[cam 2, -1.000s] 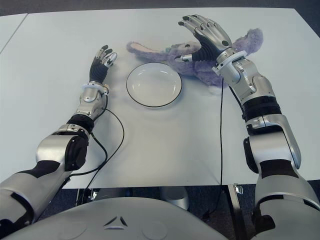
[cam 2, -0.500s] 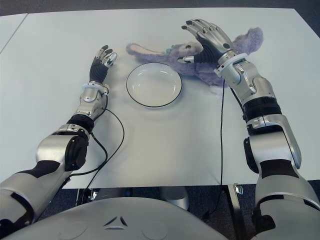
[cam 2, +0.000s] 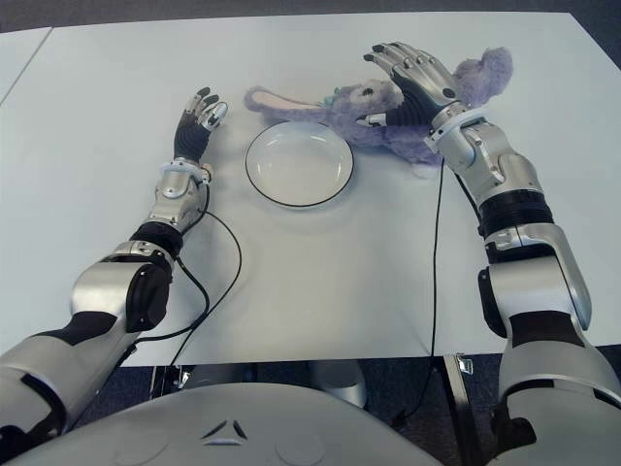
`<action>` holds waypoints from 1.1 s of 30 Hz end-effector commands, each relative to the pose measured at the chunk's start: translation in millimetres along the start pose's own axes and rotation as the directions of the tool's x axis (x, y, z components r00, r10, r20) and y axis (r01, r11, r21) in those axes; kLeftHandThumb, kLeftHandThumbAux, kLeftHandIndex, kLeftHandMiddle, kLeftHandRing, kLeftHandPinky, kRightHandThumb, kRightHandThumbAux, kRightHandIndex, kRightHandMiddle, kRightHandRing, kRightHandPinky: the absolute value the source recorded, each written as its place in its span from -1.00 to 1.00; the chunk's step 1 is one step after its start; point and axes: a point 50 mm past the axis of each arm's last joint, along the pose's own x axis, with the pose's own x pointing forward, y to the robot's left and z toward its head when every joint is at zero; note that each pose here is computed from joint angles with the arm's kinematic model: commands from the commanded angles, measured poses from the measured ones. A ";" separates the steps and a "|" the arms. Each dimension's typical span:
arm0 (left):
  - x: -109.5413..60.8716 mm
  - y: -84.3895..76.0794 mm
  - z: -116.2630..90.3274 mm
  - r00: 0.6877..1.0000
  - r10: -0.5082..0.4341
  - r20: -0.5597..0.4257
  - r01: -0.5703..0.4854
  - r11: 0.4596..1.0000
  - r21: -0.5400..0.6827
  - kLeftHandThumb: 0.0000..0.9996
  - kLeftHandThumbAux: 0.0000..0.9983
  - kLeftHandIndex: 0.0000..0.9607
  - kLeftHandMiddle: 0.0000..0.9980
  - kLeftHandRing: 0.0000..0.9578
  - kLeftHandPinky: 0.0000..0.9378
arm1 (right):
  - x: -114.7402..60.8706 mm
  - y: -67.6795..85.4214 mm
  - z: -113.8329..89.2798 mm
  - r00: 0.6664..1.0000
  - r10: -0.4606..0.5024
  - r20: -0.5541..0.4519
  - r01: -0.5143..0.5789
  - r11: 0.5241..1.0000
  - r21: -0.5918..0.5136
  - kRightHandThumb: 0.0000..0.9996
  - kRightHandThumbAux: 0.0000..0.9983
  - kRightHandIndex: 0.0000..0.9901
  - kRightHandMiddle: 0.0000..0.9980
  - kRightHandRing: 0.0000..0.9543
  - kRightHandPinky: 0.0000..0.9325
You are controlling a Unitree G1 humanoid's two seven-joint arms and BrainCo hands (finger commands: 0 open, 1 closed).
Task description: Put the doll into the plate.
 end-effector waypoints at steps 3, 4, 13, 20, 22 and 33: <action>-83.8 -8.3 -120.6 0.841 -0.016 -0.540 0.002 1.000 -0.027 -1.00 -0.06 -0.78 -0.73 -0.73 -0.72 | -30.4 16.1 -15.0 0.995 0.101 -0.023 -0.101 0.995 -0.025 -0.62 -0.09 -1.00 -1.00 -1.00 -1.00; -83.8 -8.0 -120.7 0.840 -0.016 -0.542 0.002 1.000 -0.027 -1.00 -0.06 -0.78 -0.73 -0.73 -0.72 | -33.0 15.8 -16.1 0.994 0.111 -0.023 -0.112 0.993 -0.028 -0.62 -0.09 -1.00 -1.00 -1.00 -1.00; -84.0 -6.3 -121.0 0.840 -0.020 -0.542 0.002 0.999 -0.034 -1.00 -0.05 -0.77 -0.72 -0.71 -0.70 | -46.1 16.6 -22.8 0.985 0.163 -0.050 -0.165 0.985 -0.046 -0.62 -0.05 -1.00 -1.00 -1.00 -1.00; -83.8 -6.2 -120.7 0.841 -0.021 -0.541 0.008 1.000 -0.027 -1.00 -0.05 -0.74 -0.71 -0.70 -0.70 | -51.3 18.4 -25.4 0.981 0.179 -0.076 -0.182 0.982 -0.043 -0.64 -0.04 -1.00 -1.00 -1.00 -1.00; -83.8 -6.1 -120.7 0.841 -0.021 -0.541 0.009 1.000 -0.025 -1.00 -0.06 -0.74 -0.71 -0.70 -0.70 | -52.1 18.5 -25.6 0.980 0.180 -0.080 -0.184 0.982 -0.040 -0.64 -0.03 -1.00 -1.00 -1.00 -1.00; -84.4 -5.7 -121.0 0.843 -0.018 -0.537 0.004 1.000 -0.027 -1.00 -0.07 -0.73 -0.71 -0.71 -0.73 | -64.5 23.6 -29.6 0.975 0.195 -0.108 -0.198 0.980 -0.016 -0.64 -0.03 -1.00 -1.00 -1.00 -1.00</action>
